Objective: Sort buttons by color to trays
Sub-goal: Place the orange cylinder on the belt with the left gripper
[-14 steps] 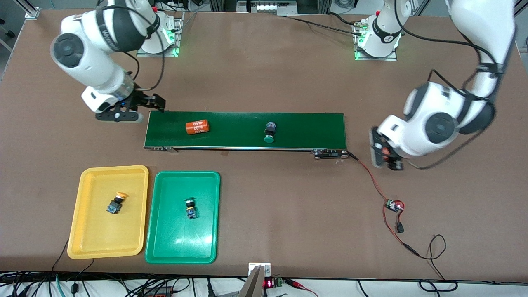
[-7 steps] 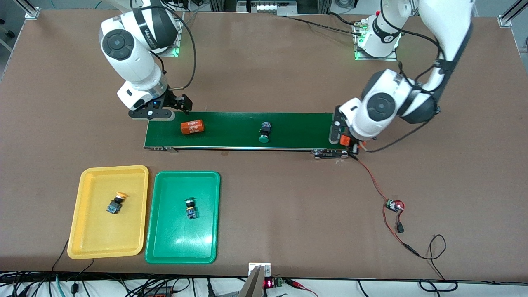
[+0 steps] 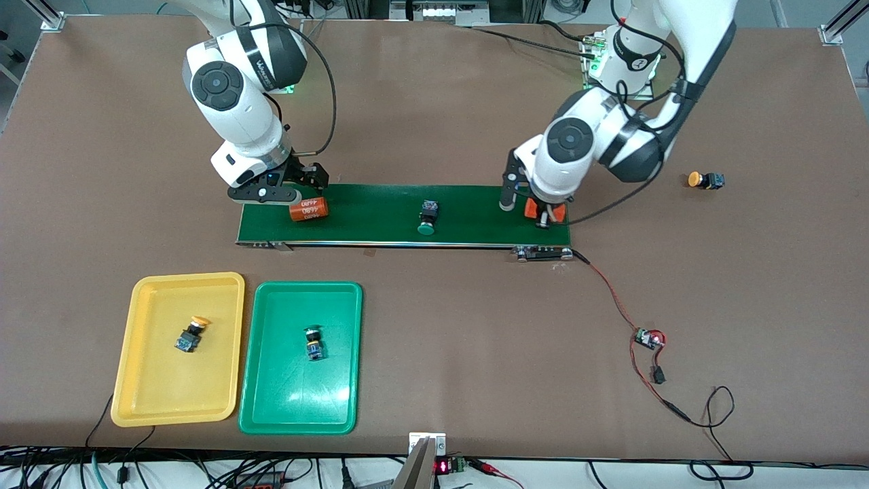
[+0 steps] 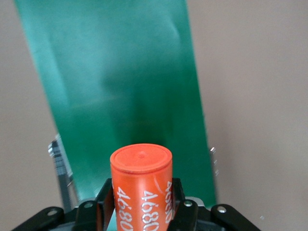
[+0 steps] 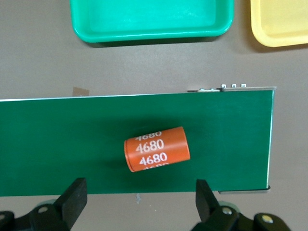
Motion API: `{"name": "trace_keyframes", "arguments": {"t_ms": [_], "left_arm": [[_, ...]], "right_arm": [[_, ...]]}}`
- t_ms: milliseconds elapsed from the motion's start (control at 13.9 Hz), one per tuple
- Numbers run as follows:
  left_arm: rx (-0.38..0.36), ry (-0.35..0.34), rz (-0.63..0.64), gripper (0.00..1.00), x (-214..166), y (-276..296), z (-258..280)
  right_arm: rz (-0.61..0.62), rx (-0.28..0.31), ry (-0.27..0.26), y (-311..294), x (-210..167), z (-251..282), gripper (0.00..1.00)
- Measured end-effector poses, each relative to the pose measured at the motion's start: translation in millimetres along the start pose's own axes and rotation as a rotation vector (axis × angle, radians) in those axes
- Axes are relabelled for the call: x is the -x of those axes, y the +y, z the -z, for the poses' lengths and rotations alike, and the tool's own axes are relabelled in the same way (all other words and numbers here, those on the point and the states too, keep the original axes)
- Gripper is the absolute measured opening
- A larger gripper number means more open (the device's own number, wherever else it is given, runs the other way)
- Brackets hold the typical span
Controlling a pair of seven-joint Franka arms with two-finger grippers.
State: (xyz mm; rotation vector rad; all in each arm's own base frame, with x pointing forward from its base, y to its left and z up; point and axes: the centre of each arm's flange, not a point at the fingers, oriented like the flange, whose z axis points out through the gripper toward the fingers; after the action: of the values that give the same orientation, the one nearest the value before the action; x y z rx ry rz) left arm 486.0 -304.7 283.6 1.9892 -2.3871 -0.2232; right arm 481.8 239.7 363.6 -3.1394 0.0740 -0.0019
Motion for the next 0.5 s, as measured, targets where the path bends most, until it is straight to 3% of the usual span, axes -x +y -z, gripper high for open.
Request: {"name": "trace_keyframes", "arguments": {"t_ms": [360, 504], "left_arm": [[0.013, -0.007, 0.039, 0.50, -2, 6, -9], [-0.015, -0.008, 0.034, 0.50, -6, 5, -13]], "right_arm": [[-0.003, 0.000, 0.001, -1, -3, 0, 1.00], [-0.003, 0.000, 0.000, -1, -3, -1, 1.00]]}}
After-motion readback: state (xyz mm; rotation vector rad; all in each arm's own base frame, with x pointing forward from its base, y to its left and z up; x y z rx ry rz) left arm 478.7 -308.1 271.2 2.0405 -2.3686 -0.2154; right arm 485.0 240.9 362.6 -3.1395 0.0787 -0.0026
